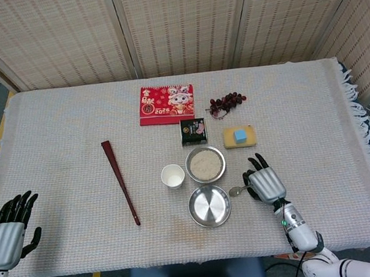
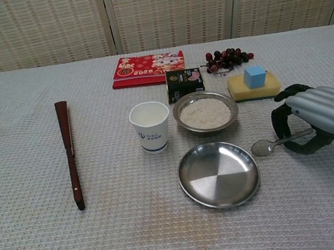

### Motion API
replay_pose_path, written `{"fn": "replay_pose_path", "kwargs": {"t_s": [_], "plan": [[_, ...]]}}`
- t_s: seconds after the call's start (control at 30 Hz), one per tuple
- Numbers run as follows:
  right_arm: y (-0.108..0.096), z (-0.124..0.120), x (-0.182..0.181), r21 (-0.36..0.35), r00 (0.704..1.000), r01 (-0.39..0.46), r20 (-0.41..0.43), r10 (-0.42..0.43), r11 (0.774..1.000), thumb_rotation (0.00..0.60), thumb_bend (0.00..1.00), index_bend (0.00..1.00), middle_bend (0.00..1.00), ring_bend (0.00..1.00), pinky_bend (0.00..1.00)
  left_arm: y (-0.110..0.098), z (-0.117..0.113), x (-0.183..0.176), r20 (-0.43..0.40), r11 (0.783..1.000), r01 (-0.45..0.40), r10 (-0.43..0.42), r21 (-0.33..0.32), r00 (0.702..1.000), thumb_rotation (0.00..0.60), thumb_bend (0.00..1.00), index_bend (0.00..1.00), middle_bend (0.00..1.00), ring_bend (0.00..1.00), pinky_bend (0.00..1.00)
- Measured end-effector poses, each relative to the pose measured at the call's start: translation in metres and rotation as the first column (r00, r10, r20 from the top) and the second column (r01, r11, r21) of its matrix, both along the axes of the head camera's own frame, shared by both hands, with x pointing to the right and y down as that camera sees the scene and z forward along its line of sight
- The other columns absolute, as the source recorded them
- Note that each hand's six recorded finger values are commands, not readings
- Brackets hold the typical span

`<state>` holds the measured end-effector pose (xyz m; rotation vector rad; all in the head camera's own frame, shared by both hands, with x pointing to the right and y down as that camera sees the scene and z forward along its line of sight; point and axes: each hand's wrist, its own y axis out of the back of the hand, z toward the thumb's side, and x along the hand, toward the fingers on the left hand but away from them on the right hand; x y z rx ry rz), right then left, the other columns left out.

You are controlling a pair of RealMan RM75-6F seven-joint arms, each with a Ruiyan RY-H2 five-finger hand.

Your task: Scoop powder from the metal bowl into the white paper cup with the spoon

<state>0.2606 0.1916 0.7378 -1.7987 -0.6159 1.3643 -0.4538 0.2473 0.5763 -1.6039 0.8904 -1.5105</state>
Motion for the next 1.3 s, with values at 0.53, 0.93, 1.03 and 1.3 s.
{"fn": "replay_pose_path", "kwargs": {"t_s": [0.53,0.93,1.03,1.3], "plan": [[0.0,0.002,0.001,-0.006,1.0,-0.006,-0.008,0.006,1.0,0.6,0.36,0.93,0.6,0.16,0.0,0.0,0.0,0.0,0.0,1.0,0.0,0.0,0.001,1.0,0.6,0.46,0.0,0.0,0.0,0.11],[-0.007,-0.007,0.006,0.005,1.0,-0.02,-0.004,0.02,1.0,0.6,0.36,0.93,0.6,0.16,0.0,0.001,-0.001,0.001,-0.003,1.0,-0.004,0.004,0.003,1.0,0.6,0.46,0.0,0.0,0.0,0.11],[-0.013,-0.013,0.009,0.023,1.0,-0.016,-0.011,0.016,1.0,0.6,0.36,0.93,0.6,0.16,0.0,0.001,-0.002,0.002,-0.005,1.0,-0.006,0.006,0.003,1.0,0.6,0.46,0.0,0.0,0.0,0.11],[-0.04,-0.038,0.009,0.069,1.0,-0.002,-0.018,0.003,0.998,0.6,0.36,0.93,0.6,0.16,0.0,0.002,-0.002,0.003,-0.01,1.0,-0.008,0.008,0.003,1.0,0.6,0.46,0.0,0.0,0.0,0.11]]}}
